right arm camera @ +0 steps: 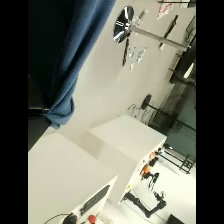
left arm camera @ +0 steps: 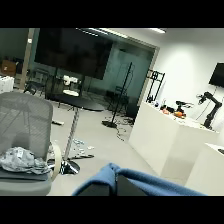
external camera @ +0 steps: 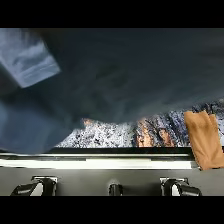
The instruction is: Fold the shirts.
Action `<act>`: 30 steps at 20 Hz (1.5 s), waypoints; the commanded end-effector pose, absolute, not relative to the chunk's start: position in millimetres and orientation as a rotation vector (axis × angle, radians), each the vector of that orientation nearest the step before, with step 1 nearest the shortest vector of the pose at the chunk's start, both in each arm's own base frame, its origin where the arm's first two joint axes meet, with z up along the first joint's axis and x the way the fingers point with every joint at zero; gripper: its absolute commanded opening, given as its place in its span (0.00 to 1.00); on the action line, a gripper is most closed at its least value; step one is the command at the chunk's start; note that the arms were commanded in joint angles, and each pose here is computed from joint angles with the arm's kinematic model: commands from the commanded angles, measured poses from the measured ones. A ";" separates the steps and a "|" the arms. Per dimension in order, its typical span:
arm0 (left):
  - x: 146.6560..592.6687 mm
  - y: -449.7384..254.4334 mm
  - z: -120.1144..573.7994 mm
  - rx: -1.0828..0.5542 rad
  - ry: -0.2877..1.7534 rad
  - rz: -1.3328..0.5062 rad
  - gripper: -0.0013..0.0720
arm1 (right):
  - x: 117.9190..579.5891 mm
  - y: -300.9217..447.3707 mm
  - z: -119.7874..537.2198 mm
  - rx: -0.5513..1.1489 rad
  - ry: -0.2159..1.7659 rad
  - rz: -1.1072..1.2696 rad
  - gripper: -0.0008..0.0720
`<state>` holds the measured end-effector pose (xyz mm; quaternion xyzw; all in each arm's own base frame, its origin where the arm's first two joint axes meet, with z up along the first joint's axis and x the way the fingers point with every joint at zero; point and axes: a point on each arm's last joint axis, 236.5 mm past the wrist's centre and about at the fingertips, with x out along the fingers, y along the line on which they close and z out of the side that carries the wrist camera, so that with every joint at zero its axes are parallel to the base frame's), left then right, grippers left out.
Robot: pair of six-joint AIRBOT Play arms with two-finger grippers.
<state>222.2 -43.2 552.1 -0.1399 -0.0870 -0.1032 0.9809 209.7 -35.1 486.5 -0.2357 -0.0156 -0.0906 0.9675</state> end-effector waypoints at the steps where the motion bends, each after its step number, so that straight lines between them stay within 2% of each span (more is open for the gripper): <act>1: 233.4 -41.9 533.7 -0.273 -0.093 -0.196 0.06 | 221.5 -40.6 470.7 -0.445 0.041 -0.179 0.07; 3: 264.3 -32.3 495.7 -0.261 0.060 -0.157 0.06 | 257.8 -47.6 432.2 -0.438 0.198 -0.141 0.07; 6: 327.4 -21.5 381.6 -0.207 0.485 -0.147 0.06 | 332.9 -61.4 345.9 -0.555 0.506 -0.022 0.07; 9: 392.2 -9.2 246.8 -0.249 0.822 -0.150 0.06 | 391.4 -65.1 201.9 -0.471 0.943 0.167 0.07; 11: 423.2 -6.7 151.3 -0.316 0.985 -0.130 0.06 | 427.9 -57.9 119.5 -0.433 1.112 0.260 0.07; 13: 451.3 -10.8 76.5 -0.340 1.059 -0.120 0.07 | 475.3 -42.9 53.5 -0.438 1.138 0.300 0.07; 15: 485.4 -15.4 35.2 -0.348 1.053 -0.112 0.07 | 519.1 -29.9 10.1 -0.405 1.085 0.269 0.07; 19: 549.3 -19.5 11.6 -0.405 0.922 -0.091 0.07 | 583.0 -42.8 5.7 -0.245 0.867 0.093 0.07; 21: 565.7 -19.1 14.1 -0.430 0.879 -0.087 0.07 | 589.7 -52.3 14.8 -0.225 0.824 0.062 0.07; 24: 559.5 -20.3 37.4 -0.362 0.878 -0.140 0.07 | 560.4 -64.7 22.6 -0.288 0.921 0.093 0.07; 26: 529.5 -31.0 37.7 -0.341 0.993 -0.195 0.07 | 514.8 -68.9 18.4 -0.343 1.092 0.166 0.07; 28: 478.8 -36.1 11.3 -0.286 1.229 -0.236 0.07 | 462.6 -59.4 -0.8 -0.311 1.314 0.246 0.07; 30: 424.7 -30.4 -23.5 -0.252 1.470 -0.209 0.07 | 425.8 -49.6 -25.5 -0.278 1.455 0.318 0.07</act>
